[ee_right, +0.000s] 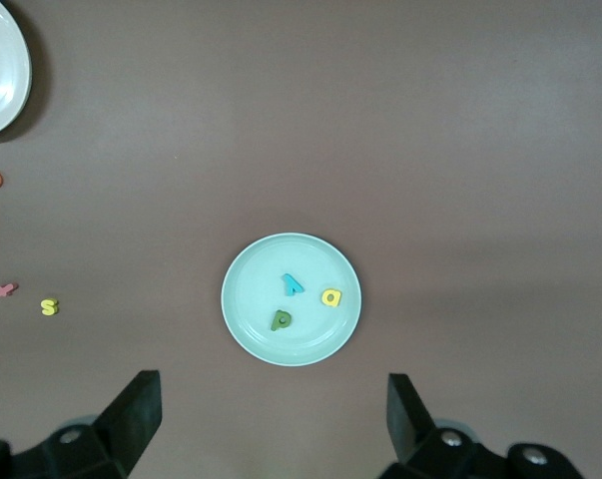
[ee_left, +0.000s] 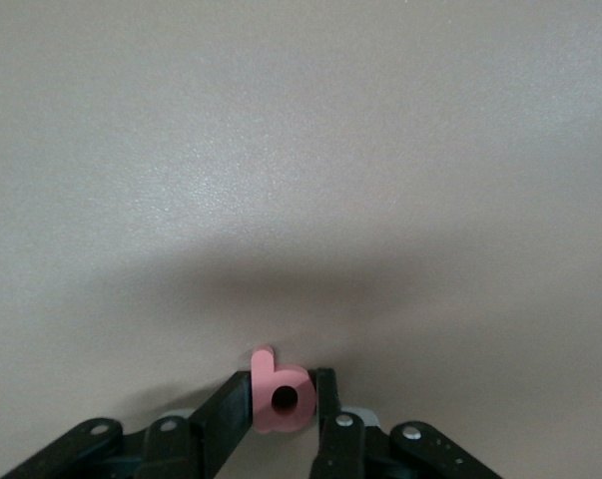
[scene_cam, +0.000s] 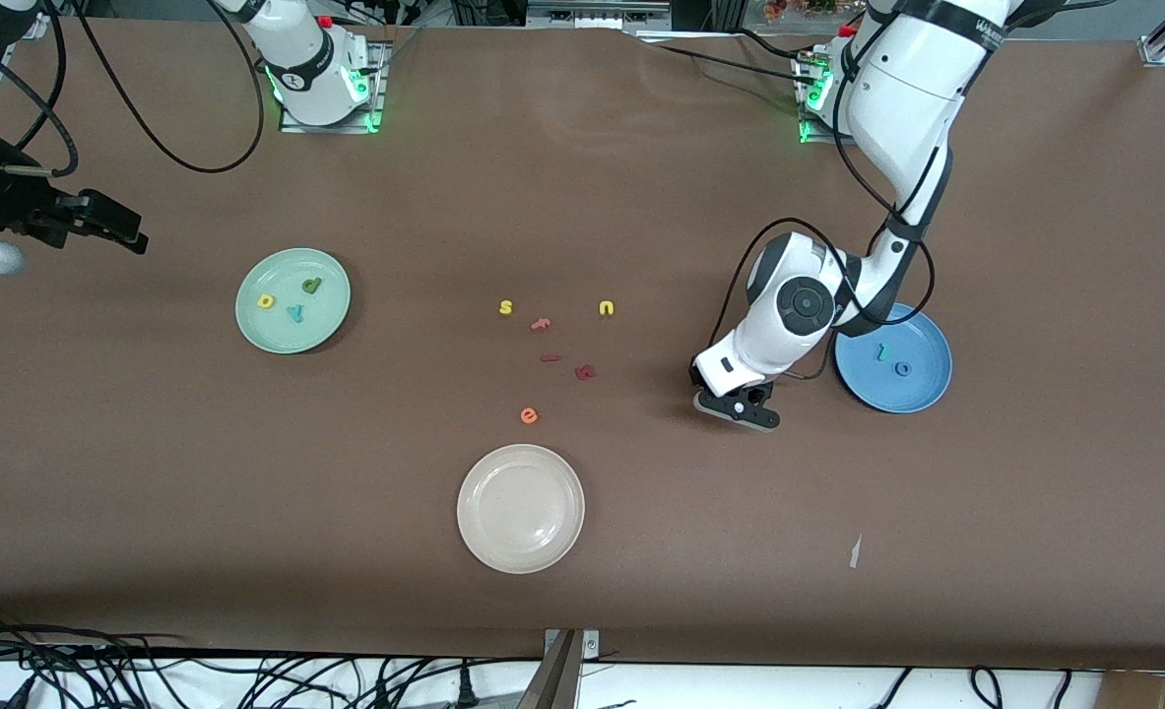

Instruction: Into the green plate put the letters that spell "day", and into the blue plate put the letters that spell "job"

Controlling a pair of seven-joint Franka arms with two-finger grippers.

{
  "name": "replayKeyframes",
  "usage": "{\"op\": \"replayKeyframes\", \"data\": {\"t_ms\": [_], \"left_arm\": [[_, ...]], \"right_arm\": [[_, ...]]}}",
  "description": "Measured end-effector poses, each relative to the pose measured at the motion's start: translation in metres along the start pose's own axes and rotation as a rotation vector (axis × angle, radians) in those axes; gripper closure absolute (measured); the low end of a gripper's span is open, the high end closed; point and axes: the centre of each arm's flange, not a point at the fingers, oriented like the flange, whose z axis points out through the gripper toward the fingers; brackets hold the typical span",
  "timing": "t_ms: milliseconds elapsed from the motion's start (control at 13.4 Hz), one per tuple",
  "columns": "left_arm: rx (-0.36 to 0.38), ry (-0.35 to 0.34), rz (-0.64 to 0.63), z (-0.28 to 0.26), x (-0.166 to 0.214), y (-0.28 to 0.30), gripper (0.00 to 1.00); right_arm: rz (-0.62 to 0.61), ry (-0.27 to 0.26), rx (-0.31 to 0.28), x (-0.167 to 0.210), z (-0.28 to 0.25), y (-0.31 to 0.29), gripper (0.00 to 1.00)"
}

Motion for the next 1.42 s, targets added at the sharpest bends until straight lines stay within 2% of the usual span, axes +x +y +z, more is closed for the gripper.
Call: {"op": "replayKeyframes", "data": {"t_ms": [373, 597, 746, 1044, 1193, 1343, 1417], "left_arm": [[0.019, 0.036, -0.024, -0.019, 0.013, -0.020, 0.68], [0.033, 0.040, -0.080, -0.061, 0.019, -0.057, 0.69], [0.042, 0.022, -0.120, -0.094, 0.008, -0.100, 0.67], [0.049, -0.063, -0.125, -0.130, -0.050, -0.182, 0.64], [0.050, -0.071, -0.128, -0.137, -0.066, -0.189, 0.63], [0.048, -0.064, -0.110, -0.135, -0.064, -0.177, 0.59], [0.048, -0.047, -0.098, -0.130, -0.060, -0.165, 0.54]], "right_arm": [[0.000, 0.000, 0.000, 0.000, 0.000, 0.000, 0.00], [0.000, 0.000, 0.000, 0.000, 0.000, 0.000, 0.00], [0.000, 0.000, 0.000, 0.000, 0.000, 0.000, 0.00], [0.001, 0.000, 0.000, 0.000, 0.000, 0.000, 0.00], [0.001, 0.000, 0.000, 0.000, 0.000, 0.000, 0.00], [0.001, 0.000, 0.000, 0.000, 0.000, 0.000, 0.00], [0.001, 0.000, 0.000, 0.000, 0.000, 0.000, 0.00]]}}
